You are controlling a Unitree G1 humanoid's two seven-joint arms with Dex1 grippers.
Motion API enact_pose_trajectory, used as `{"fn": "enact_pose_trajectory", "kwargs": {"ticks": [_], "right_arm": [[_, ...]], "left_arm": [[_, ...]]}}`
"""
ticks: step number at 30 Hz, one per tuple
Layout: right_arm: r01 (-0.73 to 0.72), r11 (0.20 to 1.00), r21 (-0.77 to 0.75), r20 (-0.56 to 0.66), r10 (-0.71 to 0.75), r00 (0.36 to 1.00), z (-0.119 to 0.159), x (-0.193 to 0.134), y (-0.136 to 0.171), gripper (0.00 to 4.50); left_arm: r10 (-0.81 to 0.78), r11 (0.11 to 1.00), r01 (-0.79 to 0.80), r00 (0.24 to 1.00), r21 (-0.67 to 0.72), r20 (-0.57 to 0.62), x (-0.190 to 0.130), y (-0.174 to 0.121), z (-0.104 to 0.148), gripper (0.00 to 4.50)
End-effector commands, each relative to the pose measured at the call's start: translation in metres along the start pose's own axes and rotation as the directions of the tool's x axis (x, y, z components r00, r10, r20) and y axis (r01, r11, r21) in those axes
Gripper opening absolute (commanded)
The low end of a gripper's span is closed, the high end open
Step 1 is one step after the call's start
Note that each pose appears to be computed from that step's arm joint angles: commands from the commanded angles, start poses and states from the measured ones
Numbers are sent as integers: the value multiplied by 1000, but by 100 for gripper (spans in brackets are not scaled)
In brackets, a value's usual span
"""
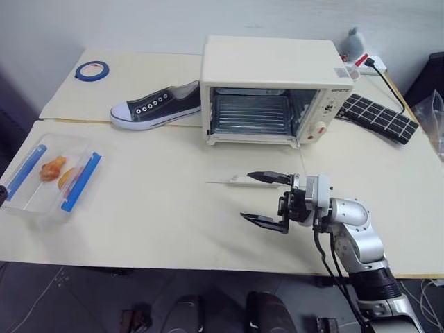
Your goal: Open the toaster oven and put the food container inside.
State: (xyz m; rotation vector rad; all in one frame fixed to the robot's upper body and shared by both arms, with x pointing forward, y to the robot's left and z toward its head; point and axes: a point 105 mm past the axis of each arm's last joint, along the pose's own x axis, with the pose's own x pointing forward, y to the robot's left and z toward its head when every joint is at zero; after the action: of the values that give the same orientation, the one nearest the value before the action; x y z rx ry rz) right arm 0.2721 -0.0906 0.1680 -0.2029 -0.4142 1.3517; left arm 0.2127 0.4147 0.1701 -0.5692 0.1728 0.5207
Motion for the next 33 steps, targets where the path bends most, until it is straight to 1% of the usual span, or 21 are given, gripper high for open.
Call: {"fn": "enact_pose_trajectory", "kwargs": {"ticks": [1,5,8,9,11,12,14,15,18,20,22,23,24,27,29,31,33], "right_arm": [[14,1000,-3,-4,-14,1000,4,-3,-1,450],[31,1000,3,-9,-31,999,4,-4,-2,450],[35,999,1,-9,-35,999,5,-5,-2,450],[37,999,1,-10,-37,999,5,-5,-2,450],[37,999,3,-14,-37,999,5,-6,-1,450],[36,999,5,-17,-36,999,5,-6,-1,450],[36,999,6,-20,-35,999,5,-7,-1,450],[36,999,6,-21,-36,999,5,-7,0,450],[36,999,5,-27,-36,999,5,-9,0,450],[38,999,4,-31,-38,999,5,-10,0,450],[38,999,4,-36,-38,999,4,-11,0,450],[39,999,3,-39,-39,998,4,-11,0,450],[40,999,2,-42,-40,998,4,-12,0,450],[50,999,-7,-55,-50,997,4,-16,-2,450],[66,998,-15,-64,-67,996,6,-21,-4,450],[94,995,-25,-81,-95,992,9,-29,-7,450],[137,990,-40,-103,-140,985,13,-40,-10,450]], "left_arm": [[112,992,-110,993,62,-33,11,3,1,447],[78,997,-76,994,32,-74,27,-14,-6,447],[80,996,-76,991,35,-108,32,-16,-13,447],[84,996,-81,989,28,-126,32,-15,-16,429],[93,995,-89,986,36,-136,32,-12,-18,386],[104,994,-99,984,42,-144,32,-10,-19,357],[119,992,-112,982,54,-147,30,-7,-19,298],[121,992,-113,982,60,-145,30,-7,-19,261],[126,991,-121,983,48,-130,28,-5,-13,168],[122,991,-114,985,70,-125,26,-6,-9,104],[114,991,-104,985,83,-126,26,-7,-8,57],[109,992,-100,987,80,-118,26,-8,-6,26],[89,995,-83,991,61,-103,27,-11,-4,7],[32,995,-27,998,93,-60,27,-23,8,3],[-18,992,25,998,126,-57,26,-35,14,3],[-107,982,118,991,150,-83,25,-57,16,3],[-206,949,236,966,209,-155,24,-87,10,3]]}}
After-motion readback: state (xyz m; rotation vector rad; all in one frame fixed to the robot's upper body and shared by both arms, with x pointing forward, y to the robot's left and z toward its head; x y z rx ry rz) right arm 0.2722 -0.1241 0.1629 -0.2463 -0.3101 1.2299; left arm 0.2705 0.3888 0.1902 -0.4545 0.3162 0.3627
